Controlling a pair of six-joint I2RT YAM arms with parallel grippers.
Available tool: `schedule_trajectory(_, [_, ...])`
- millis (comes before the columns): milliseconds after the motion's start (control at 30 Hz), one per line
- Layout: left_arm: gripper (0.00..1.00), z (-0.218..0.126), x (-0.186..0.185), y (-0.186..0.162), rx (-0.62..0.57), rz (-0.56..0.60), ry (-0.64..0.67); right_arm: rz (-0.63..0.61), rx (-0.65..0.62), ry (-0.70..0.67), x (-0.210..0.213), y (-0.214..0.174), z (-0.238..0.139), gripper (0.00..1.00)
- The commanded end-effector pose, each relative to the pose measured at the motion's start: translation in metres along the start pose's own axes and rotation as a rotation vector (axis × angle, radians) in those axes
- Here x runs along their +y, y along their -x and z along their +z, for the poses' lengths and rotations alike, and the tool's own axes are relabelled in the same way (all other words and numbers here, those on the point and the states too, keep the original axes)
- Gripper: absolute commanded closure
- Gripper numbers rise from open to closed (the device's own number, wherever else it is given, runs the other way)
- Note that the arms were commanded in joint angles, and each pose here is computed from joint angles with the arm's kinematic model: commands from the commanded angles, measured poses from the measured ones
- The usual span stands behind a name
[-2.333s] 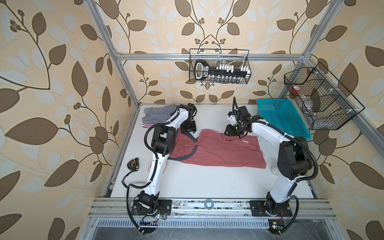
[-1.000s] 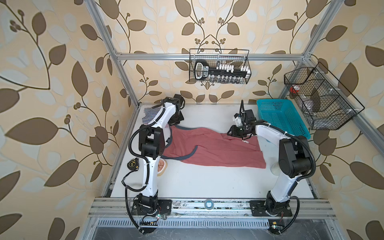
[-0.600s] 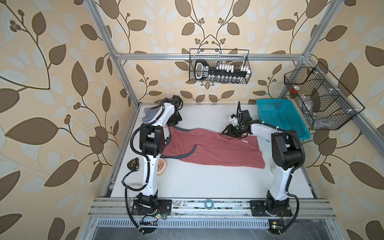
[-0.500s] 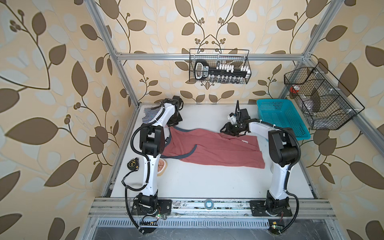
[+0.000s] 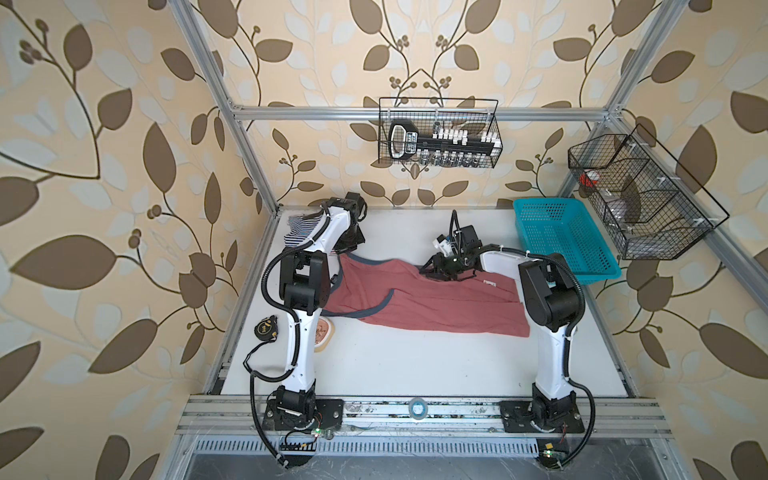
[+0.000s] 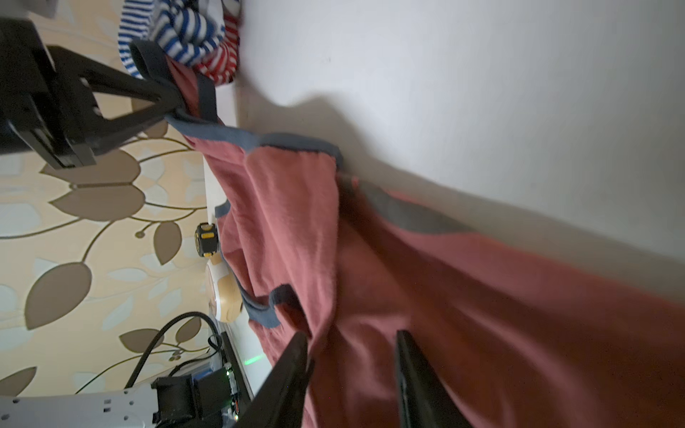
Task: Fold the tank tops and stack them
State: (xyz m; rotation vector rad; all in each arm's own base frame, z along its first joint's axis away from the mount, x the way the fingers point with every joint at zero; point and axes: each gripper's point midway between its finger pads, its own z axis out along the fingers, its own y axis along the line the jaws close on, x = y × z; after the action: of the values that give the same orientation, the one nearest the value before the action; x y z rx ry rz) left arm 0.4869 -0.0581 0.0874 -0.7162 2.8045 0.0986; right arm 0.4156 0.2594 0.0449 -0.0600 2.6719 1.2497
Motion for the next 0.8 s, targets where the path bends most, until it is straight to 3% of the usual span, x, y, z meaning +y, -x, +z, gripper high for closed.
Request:
schedule_trajectory(0, [0.98,0.000,0.008,0.000,0.000,0.010,0.029,-0.079,0.025,0.064,0.024,-0.016,-0.008,0.60])
schedule_trajectory(167, [0.97,0.002,0.010,-0.001,0.002,0.011,0.038,-0.110,0.065,0.041,0.016,-0.045,-0.009,0.60])
schedule_trajectory(300, [0.95,0.002,0.010,-0.002,0.006,0.014,0.039,-0.128,0.052,0.014,0.013,-0.044,-0.014,0.60])
schedule_trajectory(500, [0.93,-0.002,0.008,-0.001,0.000,0.011,0.021,-0.088,-0.048,0.090,0.031,-0.007,-0.014,0.60])
schedule_trajectory(767, [0.92,0.003,0.010,-0.009,0.027,0.014,0.019,-0.009,-0.038,0.125,0.033,0.027,0.008,0.59])
